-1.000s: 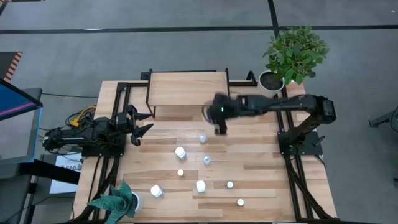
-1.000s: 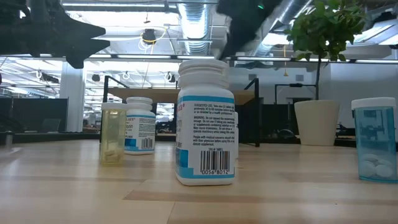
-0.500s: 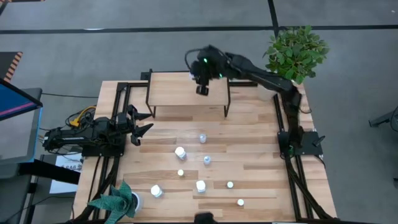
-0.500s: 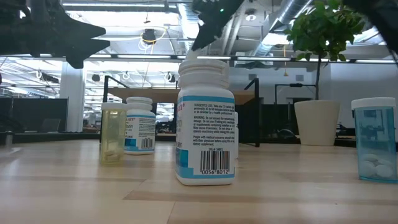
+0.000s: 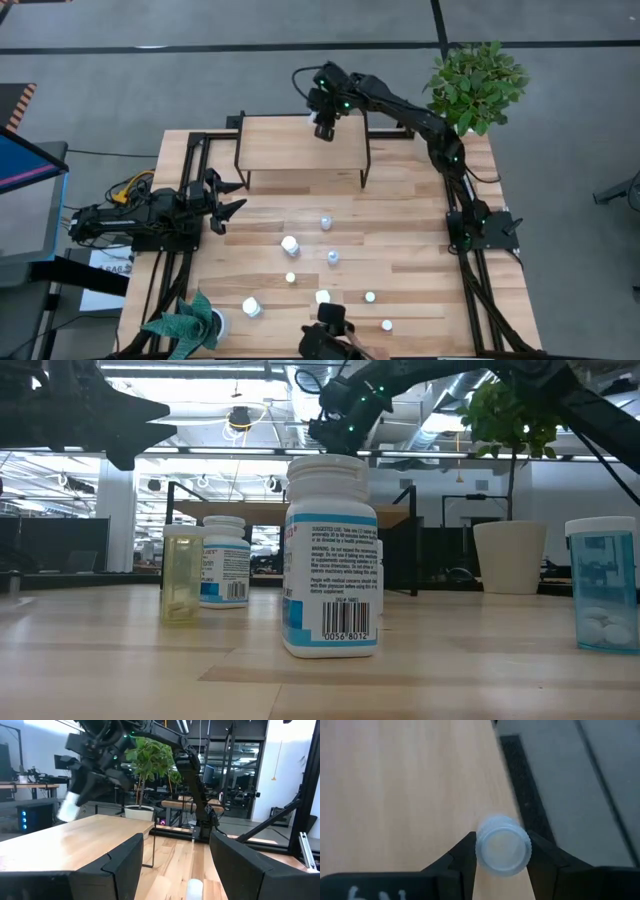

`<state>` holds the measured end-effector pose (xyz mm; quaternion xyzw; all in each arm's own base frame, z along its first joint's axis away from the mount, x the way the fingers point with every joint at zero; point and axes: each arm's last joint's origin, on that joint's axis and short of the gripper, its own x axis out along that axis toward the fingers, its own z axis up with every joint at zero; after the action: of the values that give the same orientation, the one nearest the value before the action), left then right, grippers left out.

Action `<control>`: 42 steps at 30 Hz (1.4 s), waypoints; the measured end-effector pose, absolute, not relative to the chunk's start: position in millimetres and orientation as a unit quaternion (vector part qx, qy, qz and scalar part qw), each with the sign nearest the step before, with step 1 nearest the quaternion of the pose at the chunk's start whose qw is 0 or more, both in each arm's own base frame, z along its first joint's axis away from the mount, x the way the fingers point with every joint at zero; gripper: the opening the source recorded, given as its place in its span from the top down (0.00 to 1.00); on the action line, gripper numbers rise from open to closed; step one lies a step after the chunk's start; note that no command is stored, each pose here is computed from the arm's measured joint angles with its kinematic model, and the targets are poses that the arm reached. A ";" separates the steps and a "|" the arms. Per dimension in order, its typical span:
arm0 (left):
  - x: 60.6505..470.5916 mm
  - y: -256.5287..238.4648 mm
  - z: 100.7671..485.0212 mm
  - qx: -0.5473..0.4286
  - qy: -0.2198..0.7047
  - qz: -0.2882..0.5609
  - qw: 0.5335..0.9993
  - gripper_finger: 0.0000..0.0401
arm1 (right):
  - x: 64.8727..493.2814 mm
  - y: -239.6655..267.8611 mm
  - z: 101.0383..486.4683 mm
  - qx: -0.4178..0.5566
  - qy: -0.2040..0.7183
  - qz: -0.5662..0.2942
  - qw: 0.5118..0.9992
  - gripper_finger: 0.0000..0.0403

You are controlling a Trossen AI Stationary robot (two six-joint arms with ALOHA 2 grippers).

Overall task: Pick and place medicine bottles onto shelf by color
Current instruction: Put the top right transparent pill bottle on the shelf, then put the orange pill bottle on the shelf

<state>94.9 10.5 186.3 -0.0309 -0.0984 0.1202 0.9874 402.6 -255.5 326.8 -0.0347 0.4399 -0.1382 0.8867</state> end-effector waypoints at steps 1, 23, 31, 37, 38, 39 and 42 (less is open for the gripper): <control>94.9 10.5 186.3 -0.031 -0.098 0.120 0.987 0.46 | 401.8 -255.6 326.6 -0.032 0.441 -0.132 0.887 0.63; 95.3 10.6 184.2 -0.030 -0.087 0.122 0.988 0.46 | 399.7 -248.8 323.4 -0.017 0.455 -0.081 0.887 0.58; 95.2 10.6 184.2 -0.030 -0.088 0.122 0.988 0.46 | 400.0 -249.0 323.7 -0.011 0.452 -0.085 0.888 0.49; 95.2 10.6 184.4 -0.030 -0.088 0.122 0.988 0.46 | 401.0 -247.8 323.8 -0.012 0.451 -0.084 0.888 0.42; 95.2 10.6 184.4 -0.030 -0.089 0.122 0.988 0.46 | 401.4 -247.7 324.0 -0.014 0.450 -0.085 0.889 0.41; 95.2 10.6 184.4 -0.030 -0.089 0.122 0.988 0.46 | 401.3 -247.3 324.9 -0.016 0.450 -0.087 0.889 0.41; 95.2 10.6 184.5 -0.030 -0.089 0.122 0.988 0.46 | 398.7 -246.2 331.3 -0.021 0.444 -0.093 0.891 0.41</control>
<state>95.2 10.6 184.5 -0.0304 -0.0890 0.1218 0.9881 398.7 -246.2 331.3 -0.0206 0.4442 -0.0930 0.8908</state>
